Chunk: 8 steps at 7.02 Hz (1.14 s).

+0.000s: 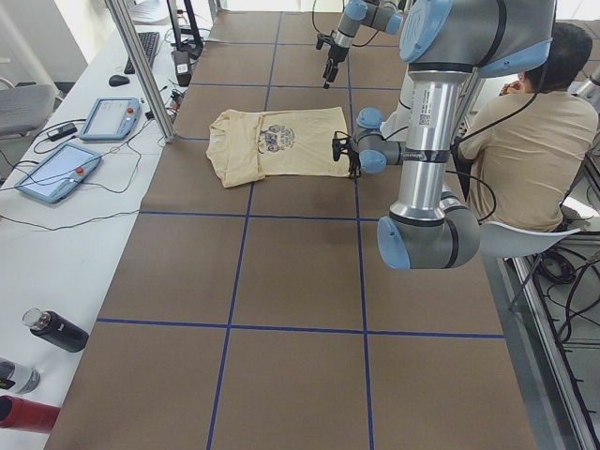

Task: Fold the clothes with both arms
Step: 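Lower both grippers onto the hem corners and grasp the hem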

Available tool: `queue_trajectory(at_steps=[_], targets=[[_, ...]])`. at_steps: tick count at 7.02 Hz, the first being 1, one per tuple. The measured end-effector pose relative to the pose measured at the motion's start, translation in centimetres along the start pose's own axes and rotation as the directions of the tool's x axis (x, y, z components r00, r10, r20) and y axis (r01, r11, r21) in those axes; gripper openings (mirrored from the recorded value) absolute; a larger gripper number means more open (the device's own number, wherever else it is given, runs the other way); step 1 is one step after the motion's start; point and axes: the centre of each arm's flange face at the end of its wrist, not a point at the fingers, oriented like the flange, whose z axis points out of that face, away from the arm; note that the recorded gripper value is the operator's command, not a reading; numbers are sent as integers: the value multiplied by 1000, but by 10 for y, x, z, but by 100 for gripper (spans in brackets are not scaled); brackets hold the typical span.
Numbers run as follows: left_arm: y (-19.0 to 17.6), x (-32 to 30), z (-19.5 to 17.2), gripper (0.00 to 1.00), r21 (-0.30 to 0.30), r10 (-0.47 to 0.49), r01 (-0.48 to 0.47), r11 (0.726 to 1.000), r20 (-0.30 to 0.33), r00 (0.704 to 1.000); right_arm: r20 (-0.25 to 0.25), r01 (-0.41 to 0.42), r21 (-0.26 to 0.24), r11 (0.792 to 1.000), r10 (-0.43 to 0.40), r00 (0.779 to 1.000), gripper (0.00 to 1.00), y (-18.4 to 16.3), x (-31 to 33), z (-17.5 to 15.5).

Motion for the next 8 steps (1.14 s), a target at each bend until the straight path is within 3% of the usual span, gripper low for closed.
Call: queue_trajectory(at_steps=[5, 8], targets=[[-2, 3, -9, 0, 0, 0, 0, 1000, -15, 1000, 3, 0, -1, 1000, 0, 1000, 100, 0, -2, 0], [-3, 12, -30, 0, 6, 1, -1, 1000, -52, 999, -37, 15, 5, 1000, -14, 999, 97, 15, -3, 23]])
